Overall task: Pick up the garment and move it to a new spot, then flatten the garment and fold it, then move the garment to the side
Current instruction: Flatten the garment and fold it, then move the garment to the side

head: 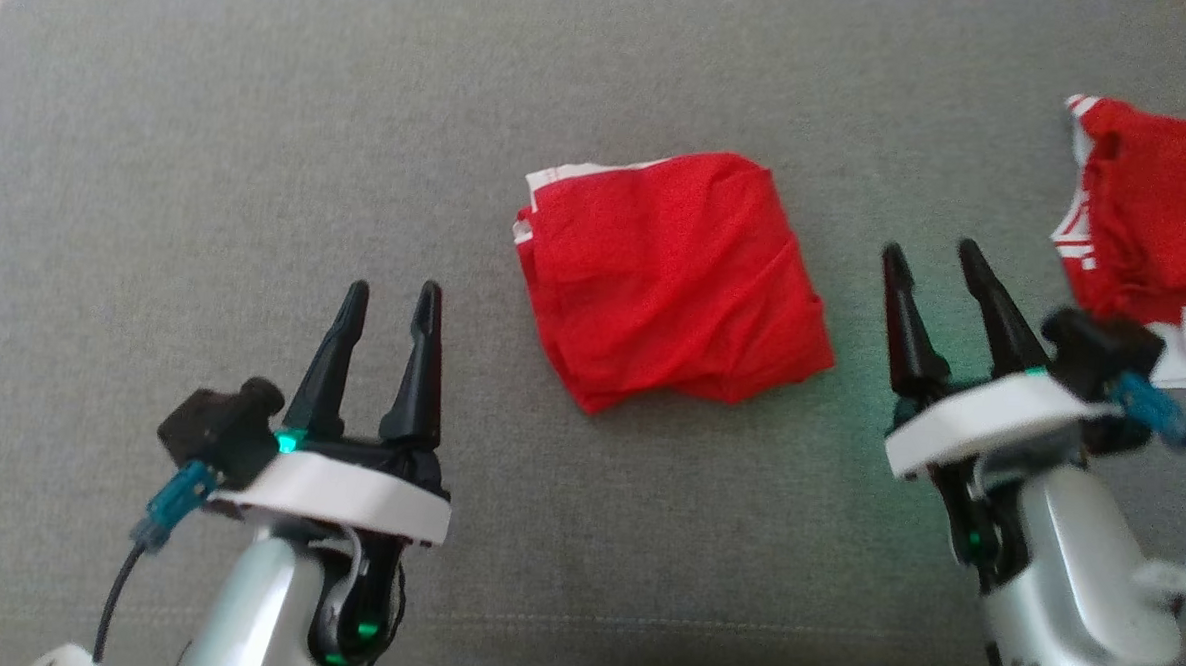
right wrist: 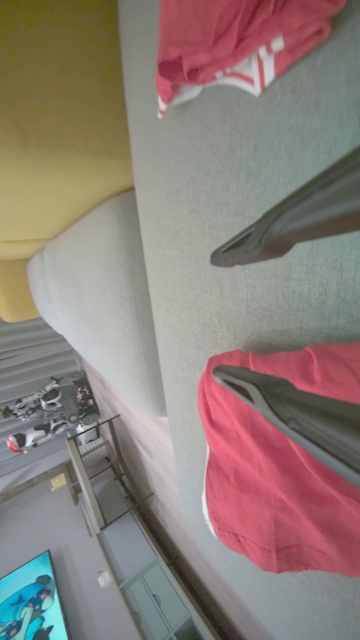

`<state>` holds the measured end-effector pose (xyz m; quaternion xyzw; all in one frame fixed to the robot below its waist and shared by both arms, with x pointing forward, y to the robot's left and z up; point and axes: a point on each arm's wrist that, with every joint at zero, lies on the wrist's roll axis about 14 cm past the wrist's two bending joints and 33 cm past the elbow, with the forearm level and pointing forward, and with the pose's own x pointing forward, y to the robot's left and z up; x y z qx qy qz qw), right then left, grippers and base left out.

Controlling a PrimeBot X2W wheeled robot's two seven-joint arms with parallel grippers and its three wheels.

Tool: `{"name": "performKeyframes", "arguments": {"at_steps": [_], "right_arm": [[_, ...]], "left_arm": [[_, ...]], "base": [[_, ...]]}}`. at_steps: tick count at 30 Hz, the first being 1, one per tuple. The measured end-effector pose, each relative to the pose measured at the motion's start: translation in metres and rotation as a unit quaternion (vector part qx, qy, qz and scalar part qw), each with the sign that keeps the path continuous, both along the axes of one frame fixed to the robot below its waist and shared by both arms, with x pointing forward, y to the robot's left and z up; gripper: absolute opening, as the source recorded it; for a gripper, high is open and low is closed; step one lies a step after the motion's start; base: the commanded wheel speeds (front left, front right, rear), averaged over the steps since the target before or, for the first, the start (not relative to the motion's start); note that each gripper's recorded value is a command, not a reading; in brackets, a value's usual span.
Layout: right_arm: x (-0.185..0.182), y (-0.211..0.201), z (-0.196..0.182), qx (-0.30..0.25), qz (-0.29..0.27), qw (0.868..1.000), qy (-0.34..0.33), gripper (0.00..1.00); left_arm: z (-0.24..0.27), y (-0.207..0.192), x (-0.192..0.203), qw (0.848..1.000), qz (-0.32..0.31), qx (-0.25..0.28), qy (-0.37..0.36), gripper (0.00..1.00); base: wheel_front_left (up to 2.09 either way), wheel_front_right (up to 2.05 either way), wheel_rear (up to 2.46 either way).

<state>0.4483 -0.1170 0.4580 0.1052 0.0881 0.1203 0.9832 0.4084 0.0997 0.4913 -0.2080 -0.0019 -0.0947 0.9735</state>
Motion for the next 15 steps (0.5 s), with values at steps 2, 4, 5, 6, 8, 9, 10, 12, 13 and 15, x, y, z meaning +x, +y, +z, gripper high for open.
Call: {"name": "performKeyframes", "arguments": {"at_steps": [2,4,5,6,8,9,10,12,13,15], "right_arm": [[0.01,0.011,-0.008,0.009,0.018,1.0,0.023,1.0],[0.016,0.022,-0.019,0.028,0.034,0.998,0.055,1.0],[0.018,0.028,-0.025,0.032,0.044,0.996,0.072,1.0],[0.018,0.033,-0.032,0.035,0.053,0.994,0.089,1.0],[0.017,0.042,-0.045,0.043,0.068,0.99,0.12,1.0],[0.017,0.045,-0.05,0.043,0.076,0.987,0.132,1.0],[0.016,0.047,-0.055,0.042,0.081,0.986,0.143,1.0],[0.013,0.052,-0.063,0.047,0.09,0.981,0.163,1.0],[0.011,0.055,-0.065,0.048,0.094,0.98,0.169,1.0],[0.011,0.058,-0.068,0.049,0.101,0.979,0.173,1.0]], "left_arm": [[-0.004,0.0,0.004,1.0,-0.001,0.001,0.004,1.0],[-0.005,0.0,0.007,1.0,-0.003,0.001,0.005,1.0],[-0.006,0.002,0.009,1.0,-0.001,0.002,0.005,1.0],[-0.007,0.004,0.01,1.0,0.002,0.003,0.006,1.0],[-0.008,0.008,0.01,1.0,0.008,0.006,0.007,1.0],[-0.008,0.01,0.01,1.0,0.011,0.007,0.008,1.0],[-0.009,0.012,0.01,1.0,0.013,0.007,0.009,1.0],[-0.01,0.016,0.009,1.0,0.019,0.009,0.011,1.0],[-0.01,0.017,0.008,1.0,0.021,0.009,0.011,1.0],[-0.011,0.019,0.008,1.0,0.023,0.01,0.013,1.0]], "base": [[0.0,0.0,0.0],[0.0,0.0,0.0],[0.0,0.0,0.0],[0.0,0.0,0.0],[0.0,0.0,0.0],[0.0,0.0,0.0],[0.0,0.0,0.0],[0.0,0.0,0.0],[0.0,0.0,0.0],[0.0,0.0,0.0]]}}
